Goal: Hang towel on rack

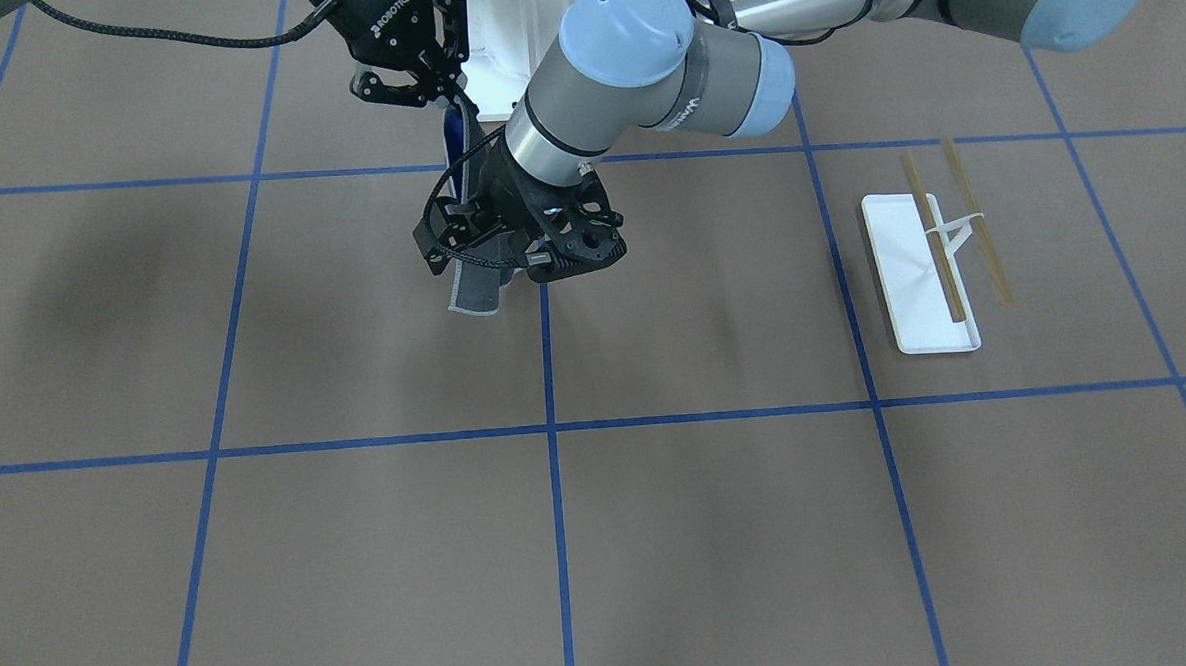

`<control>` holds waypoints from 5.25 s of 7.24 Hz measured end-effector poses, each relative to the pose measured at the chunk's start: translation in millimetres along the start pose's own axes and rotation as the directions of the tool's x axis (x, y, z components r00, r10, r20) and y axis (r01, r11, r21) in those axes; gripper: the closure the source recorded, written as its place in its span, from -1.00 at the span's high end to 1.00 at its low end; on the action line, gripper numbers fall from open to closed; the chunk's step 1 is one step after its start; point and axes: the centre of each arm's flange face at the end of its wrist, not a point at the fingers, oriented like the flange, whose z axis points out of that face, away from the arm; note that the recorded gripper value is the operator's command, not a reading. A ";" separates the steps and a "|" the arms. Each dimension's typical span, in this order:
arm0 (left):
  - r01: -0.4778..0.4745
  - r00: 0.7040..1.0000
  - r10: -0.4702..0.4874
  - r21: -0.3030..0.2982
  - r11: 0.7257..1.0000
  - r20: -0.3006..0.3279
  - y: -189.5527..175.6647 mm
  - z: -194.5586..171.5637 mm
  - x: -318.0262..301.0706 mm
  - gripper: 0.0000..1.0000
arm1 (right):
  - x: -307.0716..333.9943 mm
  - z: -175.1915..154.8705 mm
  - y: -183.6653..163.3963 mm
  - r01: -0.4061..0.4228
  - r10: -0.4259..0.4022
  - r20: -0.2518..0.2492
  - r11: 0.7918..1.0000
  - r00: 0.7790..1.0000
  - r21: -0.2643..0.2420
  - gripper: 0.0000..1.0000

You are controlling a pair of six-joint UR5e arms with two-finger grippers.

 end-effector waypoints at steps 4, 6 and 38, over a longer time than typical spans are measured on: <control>-0.005 1.000 0.005 0.003 1.000 0.009 8.7 12.4 -2.7 -1.00 | 1.3 1.1 1.1 -0.002 0.002 -0.002 1.000 1.000 -0.004 -1.00; -0.004 1.000 0.004 0.004 1.000 0.010 9.1 12.0 -3.3 -1.00 | 1.6 1.1 1.8 -0.002 0.002 -0.002 1.000 1.000 -0.006 -1.00; 0.156 0.988 -0.156 0.091 0.984 0.001 -124.1 -180.9 -224.3 -1.00 | 299.7 -132.7 71.9 -0.421 0.242 -0.503 0.863 0.830 -0.279 1.00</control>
